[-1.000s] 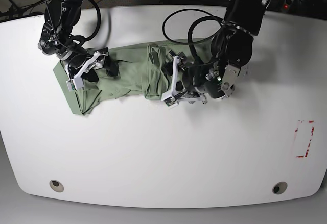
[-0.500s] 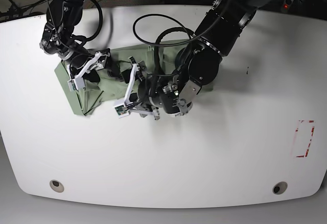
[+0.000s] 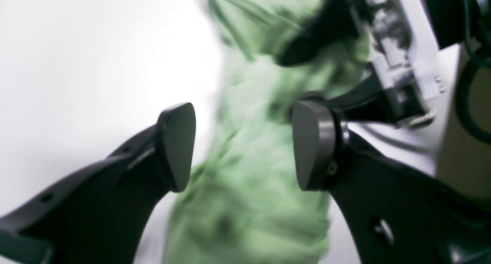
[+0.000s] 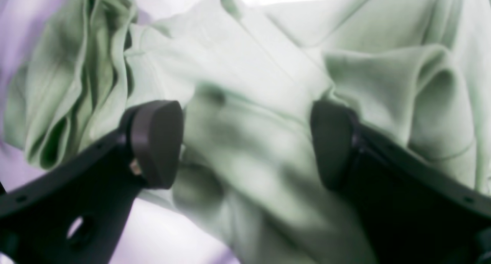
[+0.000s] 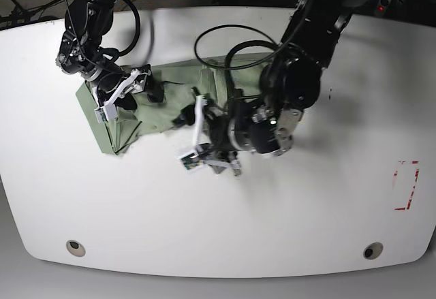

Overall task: Fold the T-shirt properly
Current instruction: 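Release the folded end with the left gripper and lift away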

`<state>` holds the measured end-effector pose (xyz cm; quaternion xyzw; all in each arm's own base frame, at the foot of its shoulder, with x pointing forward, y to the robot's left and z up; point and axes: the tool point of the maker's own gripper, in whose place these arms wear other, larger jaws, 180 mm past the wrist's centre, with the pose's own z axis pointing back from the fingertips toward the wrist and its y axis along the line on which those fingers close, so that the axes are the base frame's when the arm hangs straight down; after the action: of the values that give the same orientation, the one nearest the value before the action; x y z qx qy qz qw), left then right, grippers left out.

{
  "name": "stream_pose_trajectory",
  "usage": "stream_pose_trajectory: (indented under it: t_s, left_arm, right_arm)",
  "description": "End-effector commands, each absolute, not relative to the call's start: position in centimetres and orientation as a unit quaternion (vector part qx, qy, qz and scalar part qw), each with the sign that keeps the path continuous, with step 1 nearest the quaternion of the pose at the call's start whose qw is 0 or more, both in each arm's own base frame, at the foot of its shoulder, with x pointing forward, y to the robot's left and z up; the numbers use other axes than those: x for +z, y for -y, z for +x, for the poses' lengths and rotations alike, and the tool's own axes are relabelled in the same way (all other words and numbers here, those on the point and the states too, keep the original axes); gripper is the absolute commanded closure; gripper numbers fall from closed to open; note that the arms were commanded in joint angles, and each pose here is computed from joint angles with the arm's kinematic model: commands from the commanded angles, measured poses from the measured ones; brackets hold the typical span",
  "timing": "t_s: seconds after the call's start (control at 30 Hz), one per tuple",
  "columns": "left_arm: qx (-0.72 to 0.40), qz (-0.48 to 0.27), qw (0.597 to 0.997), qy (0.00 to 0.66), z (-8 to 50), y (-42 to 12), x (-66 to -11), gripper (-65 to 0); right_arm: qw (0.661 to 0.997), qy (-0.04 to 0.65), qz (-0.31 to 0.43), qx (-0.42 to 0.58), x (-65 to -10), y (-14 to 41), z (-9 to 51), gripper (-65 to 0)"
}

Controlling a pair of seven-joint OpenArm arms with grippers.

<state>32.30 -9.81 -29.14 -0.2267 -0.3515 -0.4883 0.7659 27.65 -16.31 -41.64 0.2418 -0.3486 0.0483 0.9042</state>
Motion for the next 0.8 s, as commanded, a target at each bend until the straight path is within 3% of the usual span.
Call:
stream_pose_trajectory:
  t_s: [0.0,0.13,0.23,0.33,0.53,0.77]
  left_arm:
    - [-0.461,-0.194,0.784,0.367,33.3,5.7,-29.0,-37.2]
    - [-0.415,-0.176,0.819,0.356,32.2,0.5,-31.2,-35.3]
    - [-0.418,-0.163,0.830,0.332,30.3,-2.9,-33.5,-26.5]
    - [-0.410,-0.158,0.842,0.314,28.8,-5.1,-35.3,-24.6]
    - [-0.378,-0.174,0.850,0.323,27.9,-5.8,-36.0,-24.6]
    - [-0.368,-0.199,0.841,0.343,28.3,-3.5,-35.0,-24.6]
  right_arm:
    - [0.925,0.309,0.210,0.064,-42.3,17.1,26.7,-50.9]
    - [0.926,0.322,0.188,0.063,-40.6,18.7,28.0,-50.9]
    - [0.923,0.343,0.172,0.029,-39.0,21.0,29.3,-51.2]
    - [0.926,0.345,0.150,0.004,-37.7,23.9,30.0,-51.4]
    - [0.931,0.345,0.118,-0.004,-35.4,27.3,31.2,-51.5]
    - [0.912,0.391,0.127,0.011,-32.0,27.7,32.6,-51.5]
